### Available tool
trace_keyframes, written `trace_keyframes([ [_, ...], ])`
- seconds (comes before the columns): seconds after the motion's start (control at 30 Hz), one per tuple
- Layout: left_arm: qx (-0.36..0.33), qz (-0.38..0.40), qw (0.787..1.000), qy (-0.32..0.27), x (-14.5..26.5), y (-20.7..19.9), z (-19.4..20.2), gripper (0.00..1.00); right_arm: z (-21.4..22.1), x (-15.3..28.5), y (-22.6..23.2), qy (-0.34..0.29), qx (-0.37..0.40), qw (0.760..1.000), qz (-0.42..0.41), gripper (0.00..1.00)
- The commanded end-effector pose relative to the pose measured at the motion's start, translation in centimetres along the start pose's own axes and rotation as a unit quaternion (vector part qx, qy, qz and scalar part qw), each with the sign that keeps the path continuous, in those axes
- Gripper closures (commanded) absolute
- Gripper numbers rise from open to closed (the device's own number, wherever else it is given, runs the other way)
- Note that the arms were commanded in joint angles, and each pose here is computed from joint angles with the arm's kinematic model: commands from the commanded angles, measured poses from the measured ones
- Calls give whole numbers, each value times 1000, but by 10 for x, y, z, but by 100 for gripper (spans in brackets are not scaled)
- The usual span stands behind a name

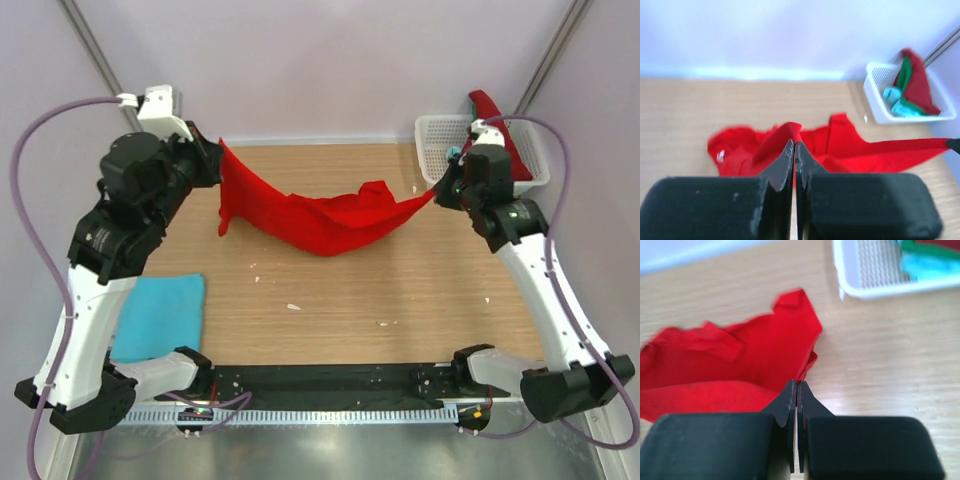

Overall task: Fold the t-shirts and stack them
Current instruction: Flatten the tshirt out

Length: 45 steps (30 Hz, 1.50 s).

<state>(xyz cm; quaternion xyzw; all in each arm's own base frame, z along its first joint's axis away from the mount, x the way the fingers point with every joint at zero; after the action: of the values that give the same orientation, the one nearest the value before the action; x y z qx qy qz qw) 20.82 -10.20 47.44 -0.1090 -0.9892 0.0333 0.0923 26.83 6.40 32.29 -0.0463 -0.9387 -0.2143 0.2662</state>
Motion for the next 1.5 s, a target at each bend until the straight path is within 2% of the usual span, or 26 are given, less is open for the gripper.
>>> trace_keyframes([
  [0.0,-30,2,990,-137,36,10,-56,100,-33,79,16,-33,42,994,-91,99],
  [0.17,-41,25,954,-295,111,21,-118,100,-59,170,33,-92,78,962,-244,99],
  [0.3,-46,37,922,-383,174,32,-149,100,-67,243,46,-126,104,908,-386,99],
  [0.4,-38,52,885,-460,232,42,-168,100,-77,290,51,-167,89,874,-448,99],
  [0.43,-33,52,874,-482,246,45,-171,100,-78,300,54,-160,78,867,-466,99],
  [0.47,-31,52,866,-496,255,47,-173,100,-82,317,55,-172,73,855,-483,99],
  [0.53,-29,45,850,-524,269,51,-179,100,-84,322,59,-160,60,852,-495,99],
  [0.6,-35,34,848,-528,266,52,-182,100,-87,329,61,-161,45,847,-505,99],
  [0.73,-57,5,870,-491,219,46,-187,100,-94,316,65,-169,25,856,-487,99],
  [0.83,-81,-1,892,-445,162,31,-183,100,-90,274,62,-145,-1,893,-425,99],
  [0.93,-117,-11,918,-379,84,11,-168,100,-81,237,52,-132,-15,928,-347,99],
  [0.97,-129,-13,924,-360,64,7,-162,100,-71,214,47,-106,-20,944,-313,99],
  [1.0,-147,-10,937,-317,19,-4,-145,100,-65,197,40,-95,-17,958,-270,99],
  [1.07,-158,0,944,-290,-26,-6,-128,100,-43,161,28,-43,-17,976,-211,99],
  [1.1,-148,14,955,-257,-74,-10,-103,100,-37,148,21,-42,-17,983,-175,99],
  [1.13,-147,8,959,-241,-100,0,-90,100,-19,125,11,-12,-11,990,-139,99],
  [1.2,-156,47,970,-181,-175,-4,-42,100,-6,101,-2,-7,-5,996,-84,99],
  [1.27,-184,51,972,-136,-225,-3,-7,100,14,65,-22,8,-5,1000,-9,99],
  [1.3,-187,76,974,-99,-271,-3,29,100,18,52,-27,14,-4,1000,7,99],
  [1.33,-174,92,977,-84,-291,-3,44,100,35,28,-37,44,-2,999,26,99],
  [1.4,-165,117,977,-73,-327,-5,62,100,40,1,-45,40,-12,998,51,99],
  [1.43,-150,121,980,-38,-358,-3,99,100,49,-19,-52,57,-2,995,81,99],
  [1.47,-146,123,981,-46,-370,-3,100,100,49,-29,-56,59,4,994,96,99],
])
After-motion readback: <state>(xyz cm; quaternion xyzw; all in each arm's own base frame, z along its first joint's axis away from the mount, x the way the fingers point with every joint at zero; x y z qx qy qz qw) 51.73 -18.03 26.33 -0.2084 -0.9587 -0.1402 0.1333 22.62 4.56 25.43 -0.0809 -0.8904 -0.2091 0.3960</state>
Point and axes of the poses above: each gripper's point midway between its finger pads, its own x axis back along the fingers, its own y axis along the line the jaws close on, z = x × y, the point moved 9 cm from there along x, back along the fingers, and after that the axes turned 10 degrees about -x, right-handed, at the moved point
